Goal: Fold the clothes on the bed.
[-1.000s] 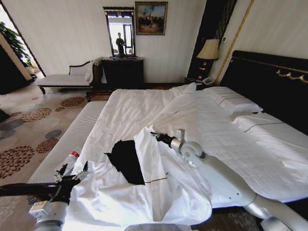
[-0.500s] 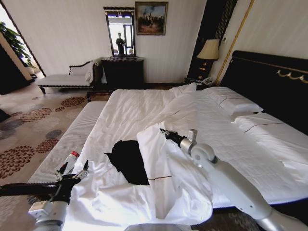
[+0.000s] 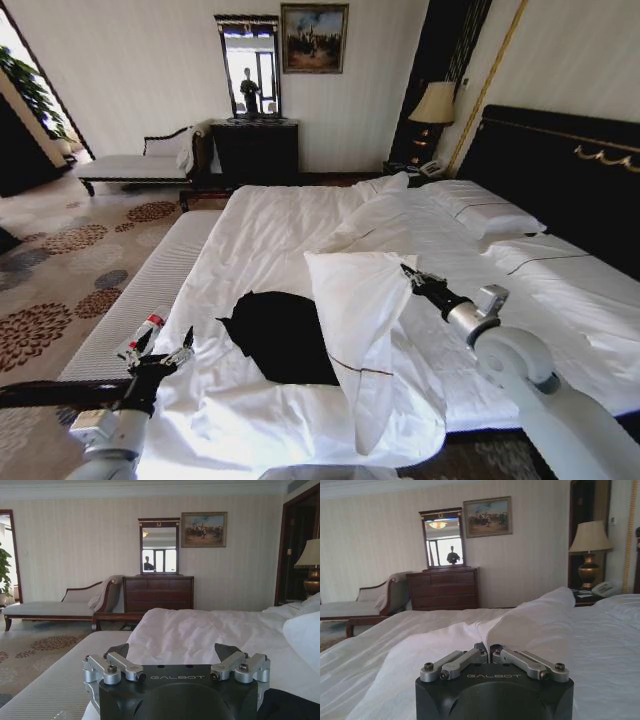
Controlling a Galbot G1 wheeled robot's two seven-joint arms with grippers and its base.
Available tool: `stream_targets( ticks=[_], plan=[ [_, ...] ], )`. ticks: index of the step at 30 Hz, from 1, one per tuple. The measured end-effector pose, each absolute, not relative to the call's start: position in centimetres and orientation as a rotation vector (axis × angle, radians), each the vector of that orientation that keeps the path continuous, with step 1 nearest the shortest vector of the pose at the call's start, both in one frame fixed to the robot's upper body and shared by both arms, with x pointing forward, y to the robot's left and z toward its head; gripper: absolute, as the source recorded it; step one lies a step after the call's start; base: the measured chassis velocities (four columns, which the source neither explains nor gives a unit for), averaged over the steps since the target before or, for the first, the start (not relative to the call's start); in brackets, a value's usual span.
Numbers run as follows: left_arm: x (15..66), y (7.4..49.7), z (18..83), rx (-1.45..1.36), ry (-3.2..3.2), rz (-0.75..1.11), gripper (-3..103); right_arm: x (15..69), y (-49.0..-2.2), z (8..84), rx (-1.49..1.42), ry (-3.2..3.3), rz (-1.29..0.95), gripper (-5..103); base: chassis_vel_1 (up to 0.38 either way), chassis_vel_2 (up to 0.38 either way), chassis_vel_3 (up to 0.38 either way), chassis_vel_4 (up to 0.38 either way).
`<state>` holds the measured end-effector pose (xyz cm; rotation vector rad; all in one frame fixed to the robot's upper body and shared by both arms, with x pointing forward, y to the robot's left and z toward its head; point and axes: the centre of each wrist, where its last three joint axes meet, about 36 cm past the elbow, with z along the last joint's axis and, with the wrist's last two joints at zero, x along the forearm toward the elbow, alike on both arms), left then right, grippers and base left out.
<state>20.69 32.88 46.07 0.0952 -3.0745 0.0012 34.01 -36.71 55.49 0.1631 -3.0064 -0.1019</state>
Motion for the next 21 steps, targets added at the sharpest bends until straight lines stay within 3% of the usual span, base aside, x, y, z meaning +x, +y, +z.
stream_targets(
  ticks=[13,21],
  plan=[
    [21.3,32.8,45.4,0.06,-3.045,0.035,97,25.7,-45.4,54.7,-0.489,-3.052,0.255,0,0.0,0.0,0.0,0.0],
    [21.7,32.3,45.6,0.052,-3.046,0.037,97,21.1,-51.2,53.6,-0.86,-2.992,0.262,0,0.0,0.0,0.0,0.0]
  ],
)
